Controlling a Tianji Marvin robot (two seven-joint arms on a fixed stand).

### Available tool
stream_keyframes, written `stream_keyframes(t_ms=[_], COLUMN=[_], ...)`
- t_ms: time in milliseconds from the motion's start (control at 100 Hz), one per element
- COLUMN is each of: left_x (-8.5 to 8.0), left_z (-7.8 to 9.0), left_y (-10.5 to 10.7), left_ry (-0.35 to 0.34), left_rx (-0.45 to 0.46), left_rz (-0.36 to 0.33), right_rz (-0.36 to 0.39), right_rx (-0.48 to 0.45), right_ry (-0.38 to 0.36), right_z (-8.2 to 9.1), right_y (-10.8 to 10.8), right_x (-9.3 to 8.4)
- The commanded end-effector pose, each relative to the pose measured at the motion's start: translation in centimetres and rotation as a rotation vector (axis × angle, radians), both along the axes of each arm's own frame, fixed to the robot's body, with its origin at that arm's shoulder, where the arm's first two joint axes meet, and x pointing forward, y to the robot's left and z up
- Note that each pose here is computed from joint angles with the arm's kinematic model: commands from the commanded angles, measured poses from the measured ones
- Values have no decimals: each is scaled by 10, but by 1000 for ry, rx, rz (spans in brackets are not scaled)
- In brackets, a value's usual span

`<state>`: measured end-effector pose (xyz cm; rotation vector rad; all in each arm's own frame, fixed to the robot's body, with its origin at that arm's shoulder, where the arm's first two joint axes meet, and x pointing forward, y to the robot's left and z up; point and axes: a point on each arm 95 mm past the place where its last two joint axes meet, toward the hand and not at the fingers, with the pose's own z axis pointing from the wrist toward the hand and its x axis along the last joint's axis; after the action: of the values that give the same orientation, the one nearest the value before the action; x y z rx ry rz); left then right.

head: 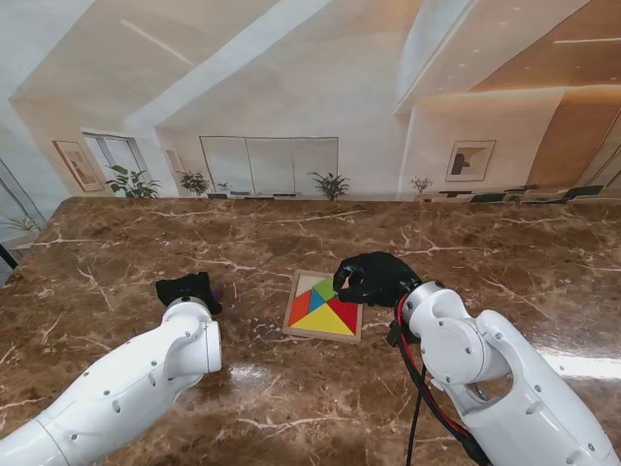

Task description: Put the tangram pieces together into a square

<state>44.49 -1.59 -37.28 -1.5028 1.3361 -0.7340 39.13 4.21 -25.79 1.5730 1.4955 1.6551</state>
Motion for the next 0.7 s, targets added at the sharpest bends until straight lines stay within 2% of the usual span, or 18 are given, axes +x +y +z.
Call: stream_keyframes(t_ms=[0, 690], left_x=[-6, -5], left_z=[-12, -12], left_y=[-2, -10], left_ry=[36, 18], left_rx=[-6, -33], left_rz=[-3, -4], right_rz=[1, 1], right_rx=[-1, -3], right_ry=[28, 36], right_z=[-5, -4], right_y=[0, 0], right_x=[-3, -4])
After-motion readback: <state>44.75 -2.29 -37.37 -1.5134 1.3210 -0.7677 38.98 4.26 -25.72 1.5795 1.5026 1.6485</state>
